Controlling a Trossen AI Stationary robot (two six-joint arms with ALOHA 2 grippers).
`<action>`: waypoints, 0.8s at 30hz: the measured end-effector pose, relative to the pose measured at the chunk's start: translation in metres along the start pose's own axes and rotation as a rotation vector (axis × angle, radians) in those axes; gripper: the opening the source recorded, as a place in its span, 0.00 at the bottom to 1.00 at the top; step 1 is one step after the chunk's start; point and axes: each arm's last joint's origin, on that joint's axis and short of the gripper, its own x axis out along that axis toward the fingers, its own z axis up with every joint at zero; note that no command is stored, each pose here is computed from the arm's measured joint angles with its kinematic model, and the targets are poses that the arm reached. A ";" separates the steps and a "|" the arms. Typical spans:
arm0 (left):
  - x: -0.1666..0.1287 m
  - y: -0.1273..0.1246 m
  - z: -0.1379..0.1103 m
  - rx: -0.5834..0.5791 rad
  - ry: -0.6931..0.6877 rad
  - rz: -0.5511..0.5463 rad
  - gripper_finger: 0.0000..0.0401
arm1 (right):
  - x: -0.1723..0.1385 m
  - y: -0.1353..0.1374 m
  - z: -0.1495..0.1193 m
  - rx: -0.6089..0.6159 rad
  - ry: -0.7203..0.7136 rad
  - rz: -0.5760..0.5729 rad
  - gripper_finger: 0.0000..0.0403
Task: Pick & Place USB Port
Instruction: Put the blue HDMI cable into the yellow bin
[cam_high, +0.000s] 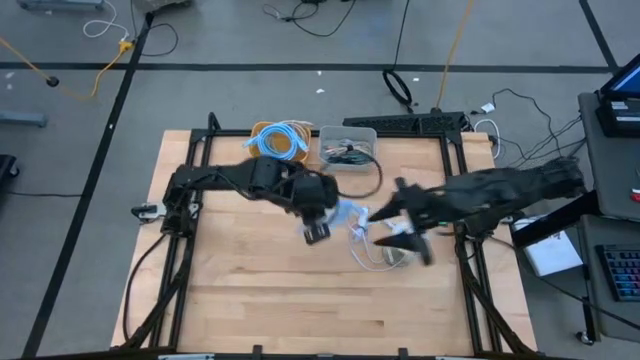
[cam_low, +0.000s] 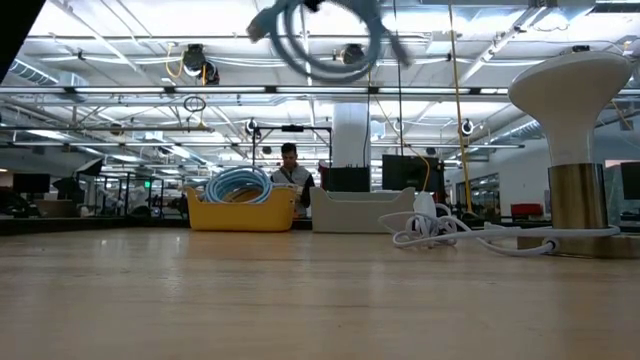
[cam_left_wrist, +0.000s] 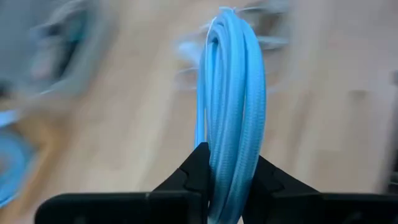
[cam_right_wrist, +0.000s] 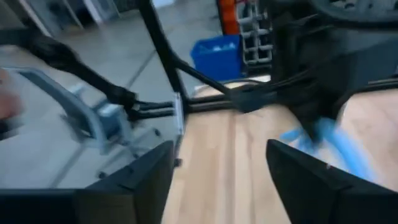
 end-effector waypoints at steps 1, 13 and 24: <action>-0.006 0.008 -0.004 -0.014 0.024 0.047 0.12 | -0.008 0.000 0.002 0.012 -0.014 0.005 0.64; -0.100 0.136 -0.029 -0.156 -0.111 0.323 0.12 | -0.050 0.004 0.004 -0.013 -0.128 -0.172 0.72; -0.065 0.251 -0.061 -0.040 0.083 0.109 0.12 | -0.009 -0.013 -0.001 0.051 -0.086 -0.365 0.71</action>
